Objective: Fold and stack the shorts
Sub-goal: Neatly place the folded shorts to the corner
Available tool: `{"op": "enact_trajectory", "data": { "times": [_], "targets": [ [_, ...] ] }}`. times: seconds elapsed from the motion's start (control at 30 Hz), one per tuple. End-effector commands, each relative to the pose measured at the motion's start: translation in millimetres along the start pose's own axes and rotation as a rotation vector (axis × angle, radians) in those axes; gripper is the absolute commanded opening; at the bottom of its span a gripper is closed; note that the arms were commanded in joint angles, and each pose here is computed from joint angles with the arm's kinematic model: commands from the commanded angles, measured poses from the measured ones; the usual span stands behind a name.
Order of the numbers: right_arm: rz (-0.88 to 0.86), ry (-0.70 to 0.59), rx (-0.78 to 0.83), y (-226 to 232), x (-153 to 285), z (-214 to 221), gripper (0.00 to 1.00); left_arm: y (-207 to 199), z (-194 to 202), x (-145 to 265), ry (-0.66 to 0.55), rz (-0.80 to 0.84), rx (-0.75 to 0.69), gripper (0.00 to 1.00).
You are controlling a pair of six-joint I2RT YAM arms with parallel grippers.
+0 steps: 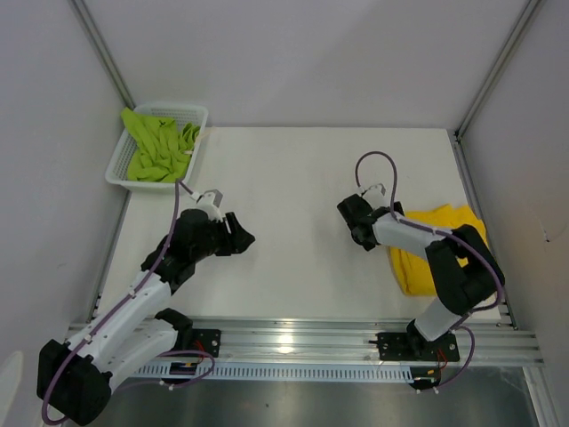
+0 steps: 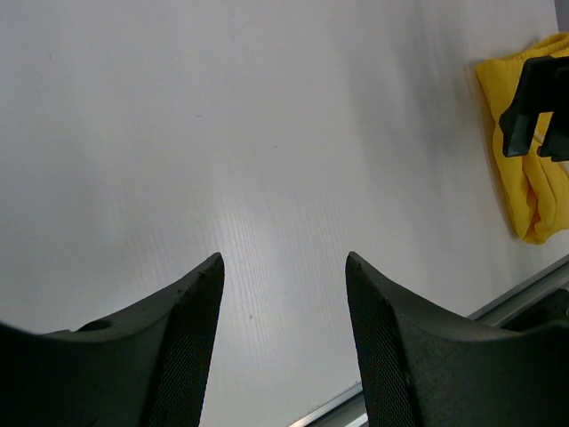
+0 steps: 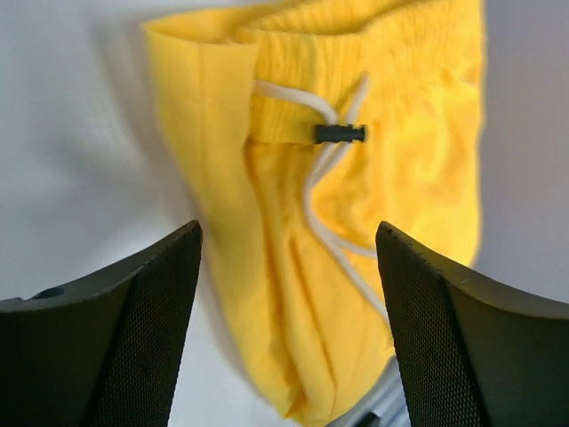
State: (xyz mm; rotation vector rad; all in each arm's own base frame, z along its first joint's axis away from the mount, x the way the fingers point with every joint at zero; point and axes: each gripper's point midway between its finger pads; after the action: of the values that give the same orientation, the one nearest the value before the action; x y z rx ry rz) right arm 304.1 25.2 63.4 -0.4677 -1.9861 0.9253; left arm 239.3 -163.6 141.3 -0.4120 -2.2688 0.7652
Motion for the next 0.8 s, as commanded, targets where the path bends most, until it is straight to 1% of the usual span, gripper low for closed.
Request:
{"op": "enact_trajectory", "data": {
  "times": [0.0, 0.03, 0.07, 0.1, 0.13, 0.17, 0.2, 0.23, 0.3, 0.33, 0.4, 0.43, 0.5, 0.53, 0.57, 0.6, 0.63, 0.67, 0.73, 0.77],
  "targets": [
    [-0.273, -0.114, -0.066, 27.2, 32.9, -28.3, 0.81, -16.9, -17.3, 7.8, -0.04, 0.028, -0.016, 0.6],
    [-0.355, -0.156, -0.092, 30.6, 47.0, -37.4, 0.81, -16.2, -18.5, 7.5, -0.043, 0.022, -0.015, 0.6],
    [-0.406, -0.193, -0.11, 32.2, 58.1, -47.5, 0.89, -16.8, -19.4, 7.8, -0.044, 0.021, -0.013, 0.6],
    [-0.447, -0.22, -0.132, 31.7, 66.3, -55.1, 0.93, -19.6, -25.0, 8.7, -0.058, 0.02, -0.014, 0.61],
    [-0.536, -0.269, -0.162, 32.7, 83.3, -65.2, 0.96, -18.6, -26.2, 8.0, -0.056, 0.007, -0.01, 0.61],
    [-0.582, -0.314, -0.193, 32.3, 93.7, -77.1, 1.0, -20.3, -29.7, 8.0, -0.063, 0.006, -0.005, 0.63],
    [-0.618, -0.346, -0.219, 31.5, 100.9, -84.6, 0.99, -20.4, -32.7, 7.2, -0.067, 0.003, 0.003, 0.64],
    [-0.677, -0.411, -0.271, 28.8, 115.3, -100.0, 0.99, -23.9, -38.8, 6.9, -0.079, 0.011, 0.01, 0.65],
    [-0.725, -0.453, -0.333, 25.5, 125.9, -114.5, 0.99, -22.4, -50.8, 4.6, -0.095, -0.001, 0.037, 0.65],
    [-0.756, -0.476, -0.388, 25.0, 133.3, -124.4, 0.99, -25.8, -64.1, 6.7, -0.126, -0.003, 0.04, 0.66],
    [-0.793, -0.496, -0.4, 30.4, 138.5, -129.5, 1.0, -17.3, -80.0, 7.5, -0.167, -0.039, 0.06, 0.67],
    [-0.804, -0.519, -0.424, 31.0, 141.8, -136.0, 1.0, -23.6, -98.5, 13.4, -0.214, -0.031, 0.06, 0.71],
    [-0.801, -0.513, -0.429, 40.8, 134.8, -131.2, 0.99, -8.2, -118.4, 16.4, -0.256, -0.089, 0.085, 0.76],
    [-0.807, -0.54, -0.452, 42.5, 135.6, -136.7, 1.0, -9.6, -135.2, 21.9, -0.293, -0.097, 0.092, 0.85],
    [-0.819, -0.547, -0.459, 47.4, 135.1, -135.9, 0.99, -3.5, -156.5, 29.9, -0.339, -0.118, 0.11, 0.9],
    [-0.836, -0.558, -0.455, 53.1, 135.2, -134.5, 0.99, 0.2, -167.3, 32.1, -0.343, -0.14, 0.13, 0.96],
    [-0.865, -0.57, -0.453, 62.4, 135.1, -129.9, 0.99, 6.0, -175.8, 35.6, -0.357, -0.158, 0.15, 0.99],
    [-0.887, -0.599, -0.471, 65.3, 139.8, -133.0, 1.0, 11.5, -197.8, 46.8, -0.414, -0.175, 0.188, 0.99],
    [-0.937, -0.643, -0.471, 77.0, 147.0, -128.6, 0.99, 24.3, -214.7, 49.5, -0.458, -0.194, 0.258, 0.99],
    [-0.948, -0.662, -0.469, 79.7, 149.9, -127.5, 0.99, 41.6, -229.1, 57.8, -0.505, -0.224, 0.304, 0.99]
  ]
}}
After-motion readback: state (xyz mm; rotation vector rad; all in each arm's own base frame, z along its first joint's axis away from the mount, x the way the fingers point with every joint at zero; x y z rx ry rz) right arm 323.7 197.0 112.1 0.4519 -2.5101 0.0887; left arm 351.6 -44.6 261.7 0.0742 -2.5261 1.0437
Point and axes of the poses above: each gripper's point midway between its finger pads, its own x axis back along the fingers, its own y axis along the line the jaws close on, z = x × y, and after that the axes turned 11 degrees about x, right-handed
